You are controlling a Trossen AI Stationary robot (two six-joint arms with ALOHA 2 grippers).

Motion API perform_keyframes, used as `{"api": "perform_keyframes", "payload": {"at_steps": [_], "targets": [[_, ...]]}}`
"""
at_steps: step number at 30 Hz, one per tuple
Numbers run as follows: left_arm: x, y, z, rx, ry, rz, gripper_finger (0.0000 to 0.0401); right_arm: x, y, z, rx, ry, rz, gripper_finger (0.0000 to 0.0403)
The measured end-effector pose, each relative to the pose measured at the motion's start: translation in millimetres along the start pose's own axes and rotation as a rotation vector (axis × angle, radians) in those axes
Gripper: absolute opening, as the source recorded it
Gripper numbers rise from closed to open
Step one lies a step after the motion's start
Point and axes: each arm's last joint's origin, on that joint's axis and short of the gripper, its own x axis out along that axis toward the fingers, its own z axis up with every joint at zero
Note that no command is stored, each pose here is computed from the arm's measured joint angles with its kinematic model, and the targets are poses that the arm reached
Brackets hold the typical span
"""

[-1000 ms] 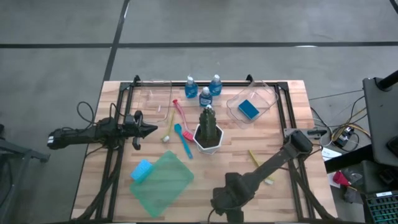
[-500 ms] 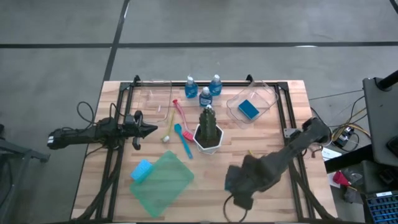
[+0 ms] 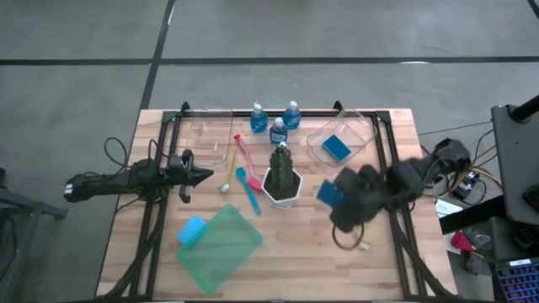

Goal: Pick & Place Kitchen Sink Supplies
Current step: Put the blue sponge into the right transparent bin

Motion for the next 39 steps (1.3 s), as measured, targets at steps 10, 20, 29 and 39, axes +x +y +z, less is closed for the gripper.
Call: {"api": "perform_keyframes", "payload": {"at_steps": [10, 20, 29, 39], "targets": [[0.1, 0.0, -0.2, 0.0, 0.002, 0.0, 0.0, 4.2, -51.8, 57.4, 0.056, -0.057, -0.083, 0.0292], [0.1, 0.1, -0.2, 0.0, 0.002, 0.001, 0.0, 14.1, -112.2, 104.6, 0.114, -0.072, -0.223, 0.0292], [0.1, 0.1, -0.2, 0.0, 0.002, 0.001, 0.0, 16.2, -173.5, 130.6, 0.189, -0.055, -0.338, 0.0292], [0.1, 0.0, -0.2, 0.0, 0.002, 0.0, 0.0, 21.1, -223.3, 145.5, 0.254, -0.053, -0.353, 0.0292]]}}
